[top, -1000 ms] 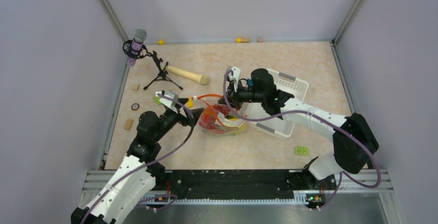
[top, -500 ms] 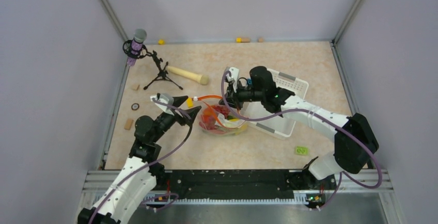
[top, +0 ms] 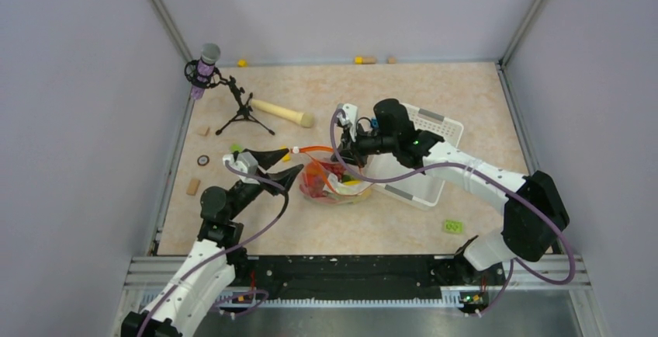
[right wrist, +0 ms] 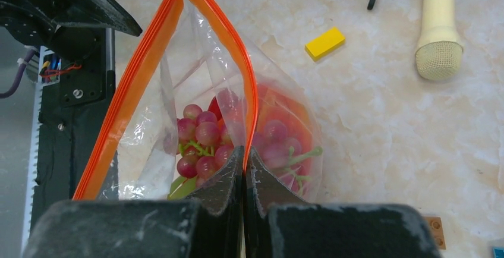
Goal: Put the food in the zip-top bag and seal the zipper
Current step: Adjust the zipper food storage bag at the center of the board.
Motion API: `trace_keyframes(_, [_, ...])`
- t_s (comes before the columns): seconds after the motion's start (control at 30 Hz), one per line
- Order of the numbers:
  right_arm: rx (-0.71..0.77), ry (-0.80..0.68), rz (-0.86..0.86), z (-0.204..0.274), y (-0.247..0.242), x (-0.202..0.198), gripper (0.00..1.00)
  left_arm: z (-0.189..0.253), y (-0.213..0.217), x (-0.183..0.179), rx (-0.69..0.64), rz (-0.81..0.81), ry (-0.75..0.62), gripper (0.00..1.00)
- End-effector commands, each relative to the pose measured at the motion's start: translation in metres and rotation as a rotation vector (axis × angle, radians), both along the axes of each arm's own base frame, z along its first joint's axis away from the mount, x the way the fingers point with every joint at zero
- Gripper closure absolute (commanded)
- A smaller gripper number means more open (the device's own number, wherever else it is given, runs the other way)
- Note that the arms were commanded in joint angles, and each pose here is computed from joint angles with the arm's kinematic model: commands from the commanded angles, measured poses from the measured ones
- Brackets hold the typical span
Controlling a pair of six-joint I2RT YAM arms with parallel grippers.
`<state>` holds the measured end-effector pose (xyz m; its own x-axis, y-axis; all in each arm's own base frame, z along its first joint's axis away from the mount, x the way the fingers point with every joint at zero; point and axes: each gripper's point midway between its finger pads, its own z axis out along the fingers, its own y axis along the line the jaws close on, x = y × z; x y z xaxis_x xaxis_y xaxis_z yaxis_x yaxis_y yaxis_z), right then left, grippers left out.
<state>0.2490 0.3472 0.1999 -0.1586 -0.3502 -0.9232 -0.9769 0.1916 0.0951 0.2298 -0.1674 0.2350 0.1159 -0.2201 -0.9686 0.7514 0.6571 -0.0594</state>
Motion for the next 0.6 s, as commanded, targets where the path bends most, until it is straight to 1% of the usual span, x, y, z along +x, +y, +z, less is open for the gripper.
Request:
trace_keyframes(0.0, [0.060, -0.076, 0.067, 0.036, 0.000, -0.006, 1.00, 0.014, -0.008, -0.010, -0.009, -0.074, -0.086, 0.37])
trace_keyframes(0.07, [0.064, -0.077, 0.075, 0.038, 0.001, -0.007, 1.00, 0.013, -0.010, -0.011, -0.002, -0.092, -0.089, 0.40])
trace_keyframes(0.2, [0.071, -0.081, 0.081, 0.041, 0.002, -0.008, 1.00, 0.010, -0.012, -0.012, 0.000, -0.104, -0.097, 0.51])
trace_keyframes(0.27, [0.072, -0.086, 0.081, 0.042, 0.002, -0.007, 1.00, 0.009, -0.013, -0.013, -0.003, -0.113, -0.098, 0.54])
trace_keyframes(0.47, [0.073, -0.098, 0.065, 0.048, 0.002, -0.004, 1.00, 0.004, -0.017, -0.011, 0.006, -0.140, -0.078, 0.68])
trace_keyframes(0.53, [0.072, -0.098, 0.065, 0.049, 0.002, -0.004, 1.00, 0.004, -0.019, -0.012, 0.006, -0.156, -0.079, 0.75])
trace_keyframes(0.57, [0.071, -0.101, 0.066, 0.049, 0.002, -0.004, 1.00, 0.004, -0.020, -0.014, 0.009, -0.168, -0.079, 0.80])
